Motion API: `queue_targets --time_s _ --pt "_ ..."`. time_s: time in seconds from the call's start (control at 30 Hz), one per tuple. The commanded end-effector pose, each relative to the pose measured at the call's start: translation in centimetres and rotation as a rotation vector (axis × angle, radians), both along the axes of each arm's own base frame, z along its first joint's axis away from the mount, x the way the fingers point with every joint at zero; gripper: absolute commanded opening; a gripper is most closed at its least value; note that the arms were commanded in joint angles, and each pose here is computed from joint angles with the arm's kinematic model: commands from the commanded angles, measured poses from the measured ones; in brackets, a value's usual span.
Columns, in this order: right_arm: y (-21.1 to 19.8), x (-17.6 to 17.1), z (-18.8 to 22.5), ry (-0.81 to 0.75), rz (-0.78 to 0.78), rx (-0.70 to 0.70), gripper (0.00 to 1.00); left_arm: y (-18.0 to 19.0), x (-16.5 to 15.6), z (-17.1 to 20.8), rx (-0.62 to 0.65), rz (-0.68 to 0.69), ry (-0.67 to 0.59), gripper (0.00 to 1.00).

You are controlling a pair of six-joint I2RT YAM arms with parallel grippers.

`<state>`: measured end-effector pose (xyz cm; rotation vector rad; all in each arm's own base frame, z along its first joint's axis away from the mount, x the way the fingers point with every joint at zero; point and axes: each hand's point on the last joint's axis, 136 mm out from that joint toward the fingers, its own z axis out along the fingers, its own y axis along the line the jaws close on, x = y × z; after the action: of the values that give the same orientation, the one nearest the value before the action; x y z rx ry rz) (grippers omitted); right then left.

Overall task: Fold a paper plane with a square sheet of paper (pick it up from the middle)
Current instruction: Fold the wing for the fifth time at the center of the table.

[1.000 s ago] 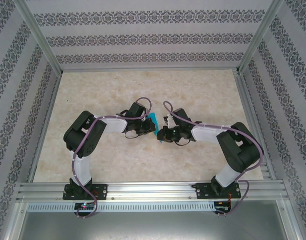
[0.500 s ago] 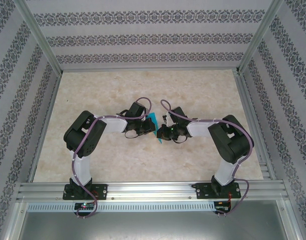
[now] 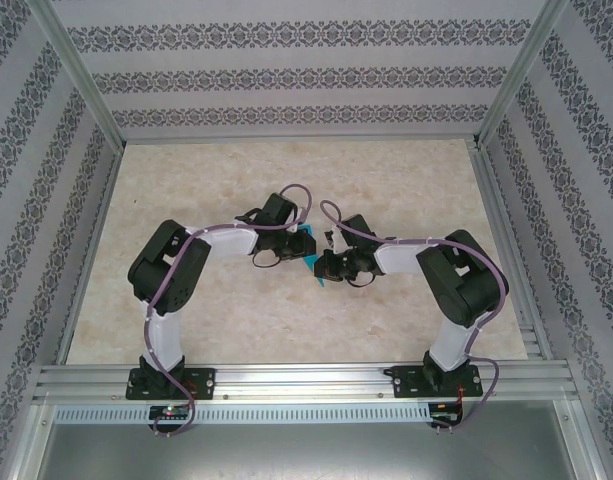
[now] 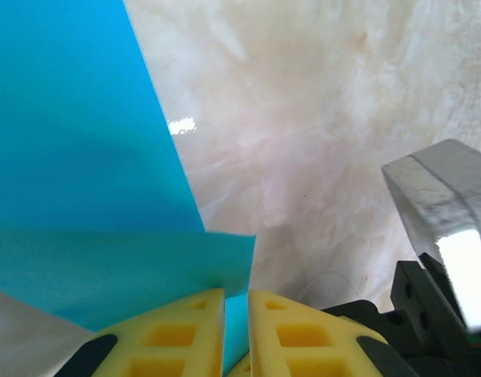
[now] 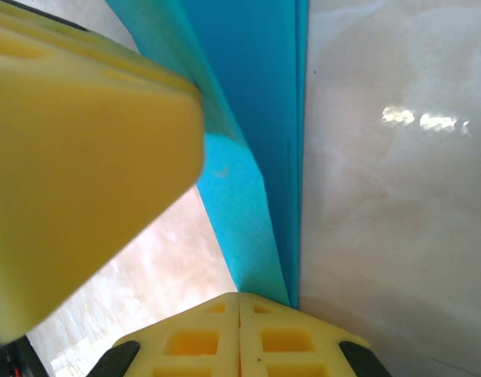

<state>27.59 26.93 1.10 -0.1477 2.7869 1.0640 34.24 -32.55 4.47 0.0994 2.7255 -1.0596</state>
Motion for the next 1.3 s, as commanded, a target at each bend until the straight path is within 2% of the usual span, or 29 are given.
queue_targets --time_s 0.0,0.27,0.67,0.97,1.27 --pt "-3.9 -3.2 -4.9 0.149 -0.025 -0.203 0.07 0.8 0.6 2.2 0.033 -0.031 -0.099 0.16" --pt "-3.9 -3.3 -5.3 0.16 -0.031 -0.201 0.07 1.9 0.9 0.3 0.108 -0.02 -0.097 0.15" --pt "-3.9 -3.6 -5.5 0.173 -0.029 -0.203 0.07 2.7 1.5 -2.0 0.158 0.0 -0.07 0.1" --pt "-4.2 -4.0 -5.8 0.185 -0.027 -0.216 0.07 2.9 2.0 -3.1 0.182 0.009 -0.053 0.1" --pt "-4.9 -5.0 -6.3 0.21 -0.008 -0.245 0.08 4.3 3.0 -3.9 0.258 -0.076 -0.064 0.1"
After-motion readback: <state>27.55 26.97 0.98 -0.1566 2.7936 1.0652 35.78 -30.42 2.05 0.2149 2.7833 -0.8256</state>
